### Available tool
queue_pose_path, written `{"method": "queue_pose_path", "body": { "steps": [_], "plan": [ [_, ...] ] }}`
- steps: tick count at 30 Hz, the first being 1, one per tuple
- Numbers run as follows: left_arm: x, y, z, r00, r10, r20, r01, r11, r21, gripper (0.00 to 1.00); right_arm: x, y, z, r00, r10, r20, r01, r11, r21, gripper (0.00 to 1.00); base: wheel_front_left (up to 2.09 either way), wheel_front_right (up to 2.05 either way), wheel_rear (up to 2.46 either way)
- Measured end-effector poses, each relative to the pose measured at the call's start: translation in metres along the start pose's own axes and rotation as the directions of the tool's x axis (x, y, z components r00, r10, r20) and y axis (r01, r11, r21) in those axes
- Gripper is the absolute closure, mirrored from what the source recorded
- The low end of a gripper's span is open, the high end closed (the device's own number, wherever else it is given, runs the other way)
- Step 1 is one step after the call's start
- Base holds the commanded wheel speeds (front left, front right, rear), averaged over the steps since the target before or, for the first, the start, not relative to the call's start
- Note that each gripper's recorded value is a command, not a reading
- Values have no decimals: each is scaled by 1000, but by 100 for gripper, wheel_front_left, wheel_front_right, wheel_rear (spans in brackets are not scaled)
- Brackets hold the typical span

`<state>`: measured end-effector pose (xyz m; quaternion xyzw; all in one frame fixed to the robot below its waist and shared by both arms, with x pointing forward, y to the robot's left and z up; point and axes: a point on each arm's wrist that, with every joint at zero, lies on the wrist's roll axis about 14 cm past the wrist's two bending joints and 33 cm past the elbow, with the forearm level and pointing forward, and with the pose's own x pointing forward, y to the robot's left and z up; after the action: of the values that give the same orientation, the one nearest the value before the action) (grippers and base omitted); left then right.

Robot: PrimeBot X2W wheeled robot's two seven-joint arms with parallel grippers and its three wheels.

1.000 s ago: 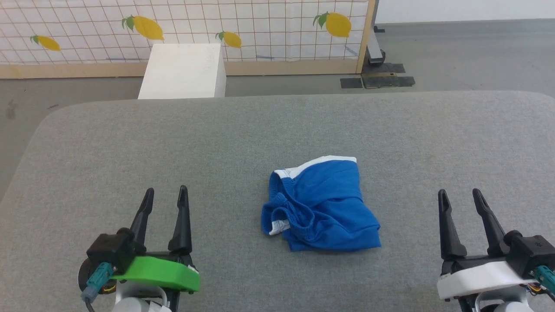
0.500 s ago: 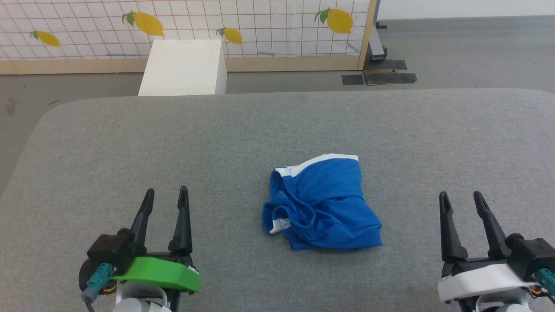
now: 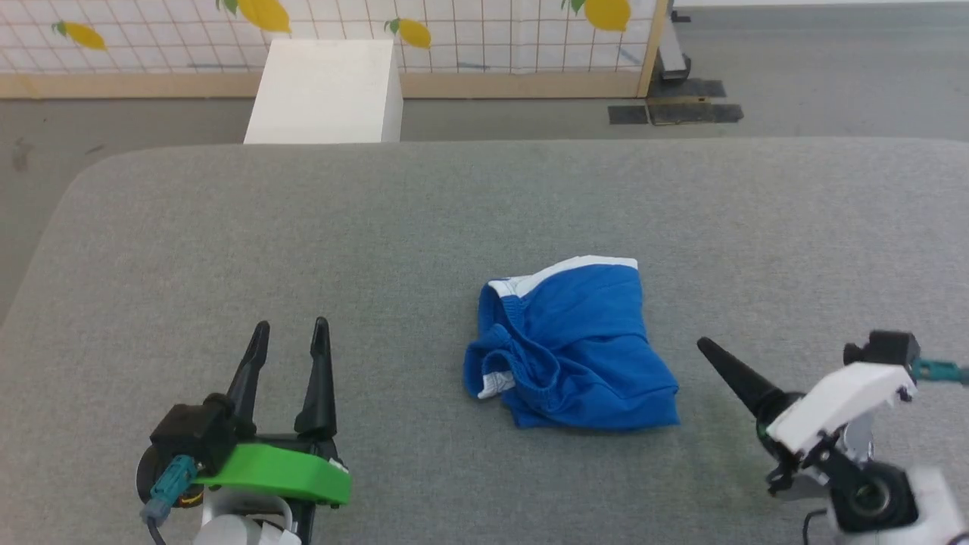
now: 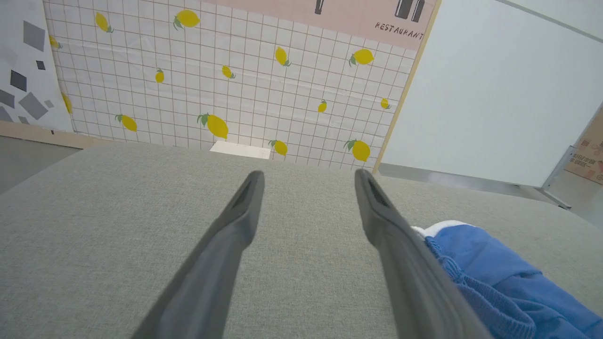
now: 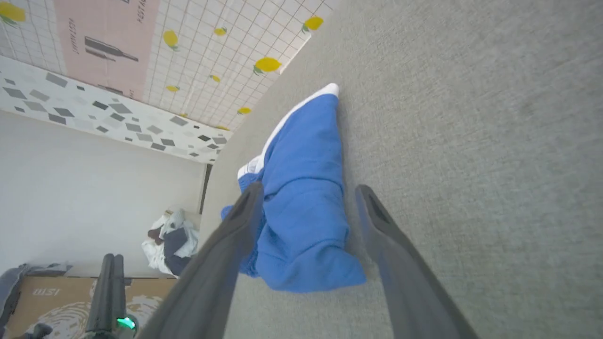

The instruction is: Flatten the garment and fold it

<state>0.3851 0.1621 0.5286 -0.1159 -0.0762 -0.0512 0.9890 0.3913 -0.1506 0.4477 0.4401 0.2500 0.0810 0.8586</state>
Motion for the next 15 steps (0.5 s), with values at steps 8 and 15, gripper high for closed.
{"method": "queue_pose_path", "body": {
  "steps": [8,15],
  "plan": [
    [3,7,-5,1000,19,-12,-19,1000,5,0,37,-6,-17,949,-4,-314,48,990,133,0,0,0,0],
    [2,19,-6,998,52,-17,-52,999,15,0,63,3,-42,857,-29,-514,87,992,89,0,0,0,0]
  ]
}}
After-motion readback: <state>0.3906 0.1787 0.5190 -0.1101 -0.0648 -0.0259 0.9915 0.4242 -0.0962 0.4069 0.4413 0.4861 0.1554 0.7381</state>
